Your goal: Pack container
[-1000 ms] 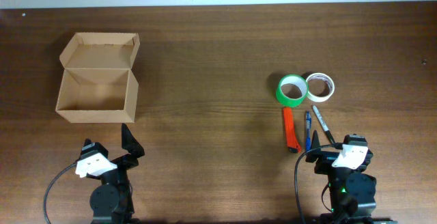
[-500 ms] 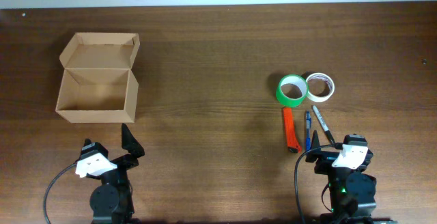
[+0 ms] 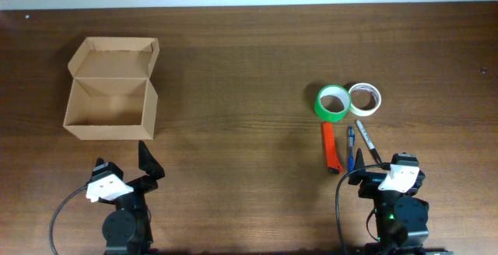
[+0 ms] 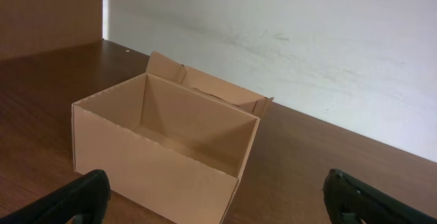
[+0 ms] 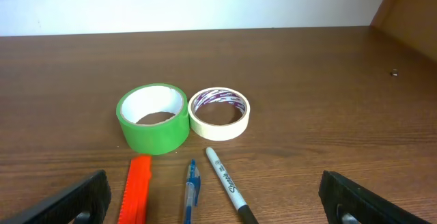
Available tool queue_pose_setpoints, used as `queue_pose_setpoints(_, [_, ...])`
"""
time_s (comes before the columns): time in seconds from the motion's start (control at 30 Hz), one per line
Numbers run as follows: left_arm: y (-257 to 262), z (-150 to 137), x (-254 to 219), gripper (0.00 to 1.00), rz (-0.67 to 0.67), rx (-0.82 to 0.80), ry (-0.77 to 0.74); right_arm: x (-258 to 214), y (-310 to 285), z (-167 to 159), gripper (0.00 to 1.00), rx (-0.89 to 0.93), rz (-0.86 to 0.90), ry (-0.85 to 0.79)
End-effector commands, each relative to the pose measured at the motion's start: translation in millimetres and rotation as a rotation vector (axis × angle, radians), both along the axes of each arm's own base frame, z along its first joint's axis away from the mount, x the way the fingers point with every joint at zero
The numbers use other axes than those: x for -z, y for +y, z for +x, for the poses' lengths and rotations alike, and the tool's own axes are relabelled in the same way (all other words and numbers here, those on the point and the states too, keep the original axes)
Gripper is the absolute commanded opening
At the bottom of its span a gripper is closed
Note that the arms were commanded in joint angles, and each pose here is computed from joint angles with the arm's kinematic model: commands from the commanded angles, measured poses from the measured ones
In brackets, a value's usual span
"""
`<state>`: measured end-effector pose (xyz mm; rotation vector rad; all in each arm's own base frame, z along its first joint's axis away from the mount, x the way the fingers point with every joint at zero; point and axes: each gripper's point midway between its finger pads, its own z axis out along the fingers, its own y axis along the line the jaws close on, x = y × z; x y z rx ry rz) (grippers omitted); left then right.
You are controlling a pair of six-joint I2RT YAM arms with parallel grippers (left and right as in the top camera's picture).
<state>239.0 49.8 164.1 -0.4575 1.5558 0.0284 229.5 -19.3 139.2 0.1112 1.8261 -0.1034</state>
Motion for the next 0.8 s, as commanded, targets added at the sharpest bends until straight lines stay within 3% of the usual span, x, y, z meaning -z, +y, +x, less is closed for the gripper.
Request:
queue_pose_setpoints(0.0, [0.2, -0.6, -0.2, 1.00, 0.001, -0.002, -0.004, 1.2, -1.4, -0.1, 0.99, 0.007, 0.008, -0.004])
queue_pose_setpoints(0.77, [-0.6, -0.3, 0.0, 1.00, 0.000, 0.003, -0.004, 1.3, -1.4, -0.1, 0.99, 0.008, 0.008, -0.004])
